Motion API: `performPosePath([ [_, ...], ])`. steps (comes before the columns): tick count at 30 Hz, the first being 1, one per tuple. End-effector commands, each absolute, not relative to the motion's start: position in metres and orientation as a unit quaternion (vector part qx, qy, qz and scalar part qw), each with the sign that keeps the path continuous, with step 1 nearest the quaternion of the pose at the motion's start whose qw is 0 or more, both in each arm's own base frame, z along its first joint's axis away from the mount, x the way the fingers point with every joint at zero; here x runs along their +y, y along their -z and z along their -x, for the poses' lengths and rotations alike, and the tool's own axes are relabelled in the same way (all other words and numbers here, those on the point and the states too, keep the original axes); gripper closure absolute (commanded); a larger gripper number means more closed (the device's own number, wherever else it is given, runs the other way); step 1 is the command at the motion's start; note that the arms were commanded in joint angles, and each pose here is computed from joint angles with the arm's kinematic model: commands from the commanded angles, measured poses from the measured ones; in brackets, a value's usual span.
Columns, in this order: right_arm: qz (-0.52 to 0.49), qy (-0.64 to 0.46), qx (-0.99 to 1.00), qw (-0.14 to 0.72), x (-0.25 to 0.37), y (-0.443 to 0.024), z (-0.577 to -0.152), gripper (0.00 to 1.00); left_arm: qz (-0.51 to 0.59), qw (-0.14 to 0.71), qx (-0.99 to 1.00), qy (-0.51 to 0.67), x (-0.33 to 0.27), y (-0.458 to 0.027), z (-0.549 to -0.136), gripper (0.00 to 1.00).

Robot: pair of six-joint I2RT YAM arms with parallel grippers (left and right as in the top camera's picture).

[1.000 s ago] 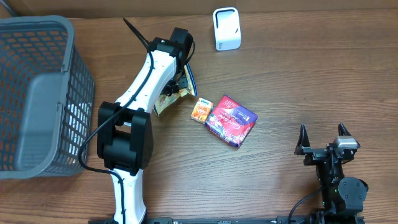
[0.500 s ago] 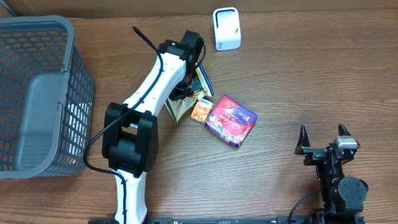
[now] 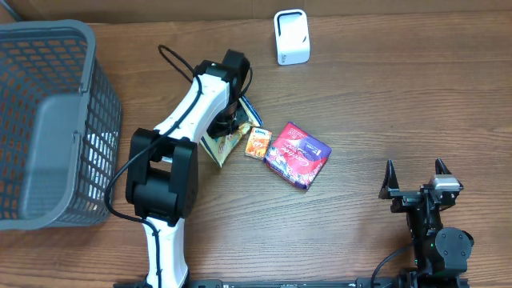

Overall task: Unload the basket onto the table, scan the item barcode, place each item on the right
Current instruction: 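Lower the bag beside the pad pack and open the left gripper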

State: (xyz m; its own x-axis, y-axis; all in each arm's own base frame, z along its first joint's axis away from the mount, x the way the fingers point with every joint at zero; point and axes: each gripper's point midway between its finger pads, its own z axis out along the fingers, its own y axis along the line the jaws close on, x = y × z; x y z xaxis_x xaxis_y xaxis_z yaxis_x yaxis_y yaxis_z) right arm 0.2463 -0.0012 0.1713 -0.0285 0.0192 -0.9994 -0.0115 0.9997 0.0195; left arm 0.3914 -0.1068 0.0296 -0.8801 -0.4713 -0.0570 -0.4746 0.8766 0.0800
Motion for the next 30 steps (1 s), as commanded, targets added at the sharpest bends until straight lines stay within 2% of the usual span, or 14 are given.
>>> performPosePath([
  [1, -0.006, -0.009, 0.715, 0.699, -0.002, -0.17, -0.246, 0.0, 0.245, -0.046, 0.968, 0.024, -0.142, -0.016, -0.369, 0.96],
  [8, -0.006, -0.009, 0.715, 0.699, -0.002, -0.17, -0.246, 0.0, 0.224, -0.07, 0.967, 0.101, -0.184, -0.021, -0.364, 0.96],
  [17, -0.006, -0.009, 0.715, 0.699, -0.002, -0.17, -0.246, 0.0, 0.2, -0.075, 0.969, 0.12, -0.202, -0.027, -0.359, 0.96],
  [24, -0.006, -0.009, 0.715, 0.699, -0.002, -0.17, -0.246, 0.0, 0.14, -0.048, 0.979, 0.142, -0.209, -0.056, -0.376, 0.96],
  [25, -0.006, -0.009, 0.715, 0.699, -0.002, -0.17, -0.246, 0.0, 0.126, -0.04, 0.981, 0.145, -0.209, -0.064, -0.38, 0.95],
  [30, -0.006, -0.009, 0.715, 0.699, -0.002, -0.17, -0.246, 0.0, 0.07, -0.002, 0.986, 0.153, -0.209, -0.104, -0.398, 0.71],
])
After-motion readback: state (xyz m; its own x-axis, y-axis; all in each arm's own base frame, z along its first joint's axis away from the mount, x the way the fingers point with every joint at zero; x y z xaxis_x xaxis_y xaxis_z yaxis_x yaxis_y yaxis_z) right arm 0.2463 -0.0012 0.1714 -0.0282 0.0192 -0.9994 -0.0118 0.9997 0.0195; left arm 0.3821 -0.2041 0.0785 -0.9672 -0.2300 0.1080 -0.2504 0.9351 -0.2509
